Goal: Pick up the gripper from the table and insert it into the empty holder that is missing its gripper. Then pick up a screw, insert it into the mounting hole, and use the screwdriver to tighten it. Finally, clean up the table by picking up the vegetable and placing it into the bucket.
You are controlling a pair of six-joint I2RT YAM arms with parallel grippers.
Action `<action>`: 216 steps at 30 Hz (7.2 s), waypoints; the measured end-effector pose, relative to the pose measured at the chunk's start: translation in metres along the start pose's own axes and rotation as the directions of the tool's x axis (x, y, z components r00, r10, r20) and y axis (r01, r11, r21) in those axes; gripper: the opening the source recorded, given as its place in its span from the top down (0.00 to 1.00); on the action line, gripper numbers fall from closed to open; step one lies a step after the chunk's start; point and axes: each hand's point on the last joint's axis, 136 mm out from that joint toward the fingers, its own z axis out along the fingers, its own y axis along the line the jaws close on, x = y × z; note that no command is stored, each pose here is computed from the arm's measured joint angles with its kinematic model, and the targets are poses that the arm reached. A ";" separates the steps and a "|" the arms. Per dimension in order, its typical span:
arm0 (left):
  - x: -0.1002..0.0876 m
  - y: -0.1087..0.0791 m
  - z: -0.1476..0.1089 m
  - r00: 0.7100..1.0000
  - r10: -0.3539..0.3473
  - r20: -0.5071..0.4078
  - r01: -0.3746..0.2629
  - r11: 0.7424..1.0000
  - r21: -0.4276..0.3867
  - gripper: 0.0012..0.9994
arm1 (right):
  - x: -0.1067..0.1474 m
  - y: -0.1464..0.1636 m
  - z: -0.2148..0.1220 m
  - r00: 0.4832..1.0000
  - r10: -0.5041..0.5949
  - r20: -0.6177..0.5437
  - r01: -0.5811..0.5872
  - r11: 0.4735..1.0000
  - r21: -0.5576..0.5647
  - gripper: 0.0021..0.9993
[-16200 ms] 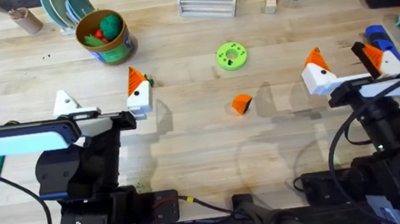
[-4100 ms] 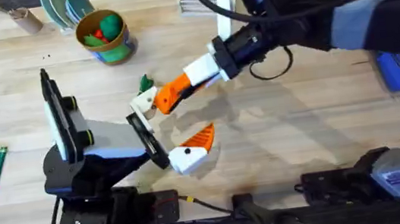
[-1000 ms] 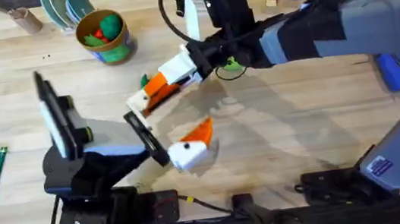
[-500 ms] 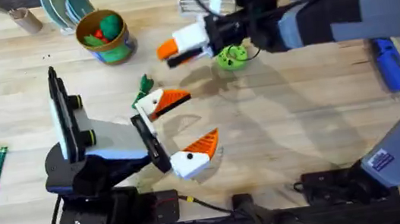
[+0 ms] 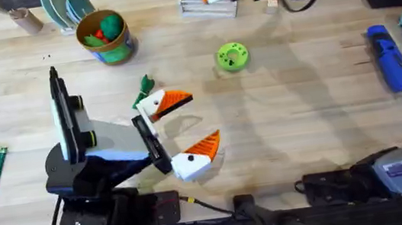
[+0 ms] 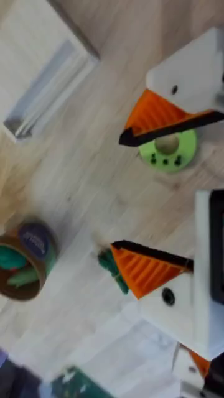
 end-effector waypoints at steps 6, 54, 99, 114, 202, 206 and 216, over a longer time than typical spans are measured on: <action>0.000 0.000 0.000 1.000 -0.001 0.000 0.001 1.000 0.003 0.01 | 0.013 0.002 -0.027 0.988 -0.129 -0.082 0.139 0.983 0.117 0.03; 0.000 0.000 0.000 1.000 0.000 0.000 0.000 1.000 0.003 0.01 | 0.147 -0.037 0.069 0.794 -0.142 -0.591 0.349 0.903 0.252 0.55; 0.000 0.000 0.000 1.000 -0.001 0.000 0.001 1.000 0.003 0.01 | 0.146 -0.049 0.066 0.782 -0.122 -0.612 0.377 0.874 0.308 1.00; 0.000 -0.001 0.000 1.000 -0.001 0.000 0.001 1.000 0.003 0.01 | 0.064 -0.011 0.019 0.816 -0.159 -0.555 0.386 0.865 0.319 1.00; 0.001 -0.001 0.000 1.000 0.016 -0.002 -0.016 1.000 0.006 0.01 | 0.103 0.236 0.023 0.642 -0.593 -0.487 0.543 0.799 -0.258 1.00; 0.001 -0.001 0.000 1.000 0.016 -0.002 -0.016 1.000 0.006 0.01 | 0.104 0.236 0.024 0.642 -0.592 -0.487 0.542 0.800 -0.258 1.00; 0.002 -0.008 0.000 1.000 0.001 -0.007 -0.001 0.999 0.046 0.01 | 0.109 0.230 0.032 0.642 -0.589 -0.492 0.548 0.800 -0.244 1.00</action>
